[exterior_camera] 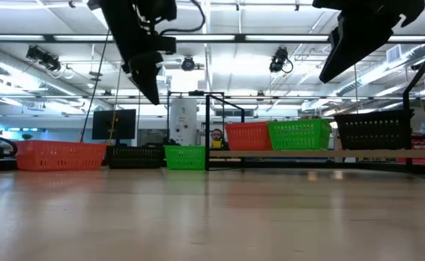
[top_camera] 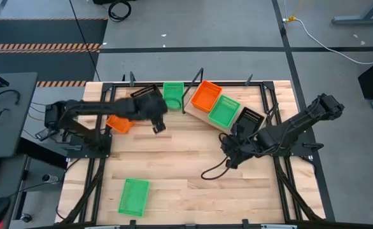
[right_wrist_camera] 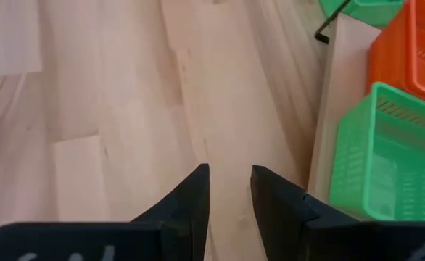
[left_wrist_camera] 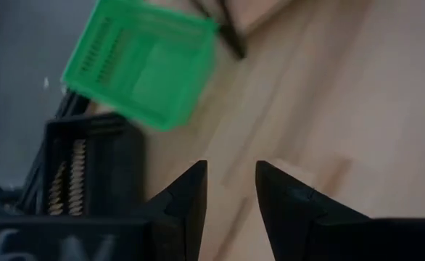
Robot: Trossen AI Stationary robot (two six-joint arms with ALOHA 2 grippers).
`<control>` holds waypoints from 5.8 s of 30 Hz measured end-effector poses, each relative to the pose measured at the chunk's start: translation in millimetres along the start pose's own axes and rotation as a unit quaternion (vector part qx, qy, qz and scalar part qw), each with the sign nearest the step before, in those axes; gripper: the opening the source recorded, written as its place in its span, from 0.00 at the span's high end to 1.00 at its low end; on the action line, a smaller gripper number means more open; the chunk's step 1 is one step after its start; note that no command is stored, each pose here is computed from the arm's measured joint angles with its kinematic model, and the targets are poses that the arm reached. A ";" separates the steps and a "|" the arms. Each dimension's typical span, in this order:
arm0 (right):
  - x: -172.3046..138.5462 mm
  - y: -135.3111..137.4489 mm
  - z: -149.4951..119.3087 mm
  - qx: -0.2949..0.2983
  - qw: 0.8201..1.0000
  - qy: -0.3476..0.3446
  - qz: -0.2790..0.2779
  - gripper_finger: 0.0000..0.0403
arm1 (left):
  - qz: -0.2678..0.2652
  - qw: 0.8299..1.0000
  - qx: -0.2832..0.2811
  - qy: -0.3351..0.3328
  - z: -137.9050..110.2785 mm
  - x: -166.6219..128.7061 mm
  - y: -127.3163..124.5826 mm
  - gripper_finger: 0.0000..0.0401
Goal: Stack baskets on shelf by color
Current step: Move the orange basket to the center of the table, then stack the bottom green basket on top of the green basket on the shelf
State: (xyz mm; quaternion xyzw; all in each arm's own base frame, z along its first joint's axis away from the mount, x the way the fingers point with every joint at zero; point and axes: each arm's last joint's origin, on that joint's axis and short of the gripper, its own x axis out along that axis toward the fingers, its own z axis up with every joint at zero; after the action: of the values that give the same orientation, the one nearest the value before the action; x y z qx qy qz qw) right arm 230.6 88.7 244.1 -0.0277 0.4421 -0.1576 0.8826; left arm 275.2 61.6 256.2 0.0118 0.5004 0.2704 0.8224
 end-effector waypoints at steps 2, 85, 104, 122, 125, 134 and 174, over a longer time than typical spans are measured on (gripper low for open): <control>-1.4 2.3 -1.1 -0.012 1.000 -0.001 0.003 0.73 | 0.000 1.000 -0.016 0.017 2.5 4.3 21.2 0.69; -2.1 6.5 2.2 -0.105 0.994 -0.018 0.028 0.73 | 0.069 0.932 -0.100 0.341 -114.1 72.3 31.0 0.41; -2.1 6.6 2.6 -0.106 0.994 -0.020 0.027 0.73 | -0.043 0.935 -0.134 0.325 -102.3 64.1 -2.0 0.99; -9.5 -0.8 -10.9 -0.082 0.995 0.044 0.033 0.73 | -0.178 0.978 -0.054 0.090 5.5 -15.7 -117.6 0.99; -20.2 -4.4 -16.5 -0.061 0.996 0.051 0.032 0.73 | -0.181 0.979 -0.005 0.098 11.9 -4.2 -143.9 0.99; -58.0 -8.3 -31.9 -0.015 0.997 0.029 0.072 0.73 | -0.232 0.963 0.123 0.061 47.1 22.2 -209.4 0.99; -55.4 12.9 -32.3 -0.078 0.991 -0.001 0.109 0.73 | -0.080 0.902 0.422 0.038 59.4 -25.1 -208.8 0.60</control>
State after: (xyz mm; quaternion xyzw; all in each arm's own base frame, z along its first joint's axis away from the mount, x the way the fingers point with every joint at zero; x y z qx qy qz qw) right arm 177.3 120.6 264.8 -0.0481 0.4522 -0.0257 0.8902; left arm 406.0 -113.2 245.8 0.3077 0.5981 -0.0324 0.7393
